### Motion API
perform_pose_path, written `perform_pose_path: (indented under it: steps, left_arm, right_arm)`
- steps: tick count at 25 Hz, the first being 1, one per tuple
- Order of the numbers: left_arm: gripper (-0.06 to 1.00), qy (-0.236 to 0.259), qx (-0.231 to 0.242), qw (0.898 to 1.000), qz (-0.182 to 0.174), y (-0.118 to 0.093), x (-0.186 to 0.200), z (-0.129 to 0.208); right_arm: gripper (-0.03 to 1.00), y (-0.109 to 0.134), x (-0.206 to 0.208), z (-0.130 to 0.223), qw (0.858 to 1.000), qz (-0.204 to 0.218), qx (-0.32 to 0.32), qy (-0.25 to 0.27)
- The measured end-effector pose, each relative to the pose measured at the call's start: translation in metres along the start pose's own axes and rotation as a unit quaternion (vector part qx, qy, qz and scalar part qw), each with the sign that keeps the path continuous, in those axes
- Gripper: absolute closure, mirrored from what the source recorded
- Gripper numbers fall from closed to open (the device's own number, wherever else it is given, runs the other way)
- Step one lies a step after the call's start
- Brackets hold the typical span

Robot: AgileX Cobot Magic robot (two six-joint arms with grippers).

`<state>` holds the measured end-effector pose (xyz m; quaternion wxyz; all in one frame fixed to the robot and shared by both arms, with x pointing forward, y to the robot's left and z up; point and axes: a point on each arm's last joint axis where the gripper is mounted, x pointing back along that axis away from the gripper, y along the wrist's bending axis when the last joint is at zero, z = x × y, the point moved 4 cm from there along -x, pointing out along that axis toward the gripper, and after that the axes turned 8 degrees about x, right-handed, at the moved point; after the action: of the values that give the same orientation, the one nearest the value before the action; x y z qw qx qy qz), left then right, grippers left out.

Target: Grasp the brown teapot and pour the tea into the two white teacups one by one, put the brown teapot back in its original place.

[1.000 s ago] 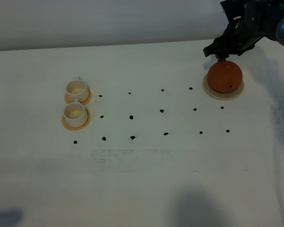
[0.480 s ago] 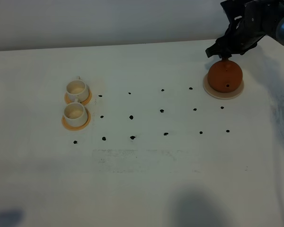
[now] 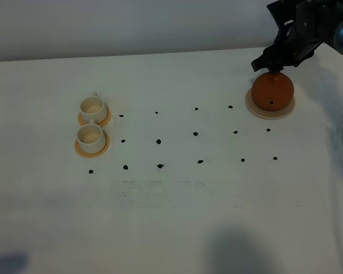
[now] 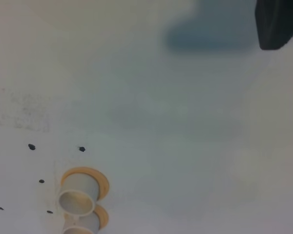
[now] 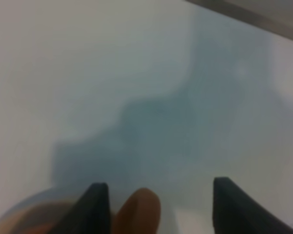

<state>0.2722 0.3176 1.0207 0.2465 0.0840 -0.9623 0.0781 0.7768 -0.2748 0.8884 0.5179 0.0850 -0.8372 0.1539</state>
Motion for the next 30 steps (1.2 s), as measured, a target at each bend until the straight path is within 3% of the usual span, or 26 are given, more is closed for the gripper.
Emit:
perform_pose_path:
  steps: [30]
  left_arm:
    - [0.62,0.000,0.000,1.000,0.000,0.0000,0.0000,0.0000]
  right_arm:
    - [0.52,-0.0042,0.0043,0.0040,0.994,0.063,0.082,0.038]
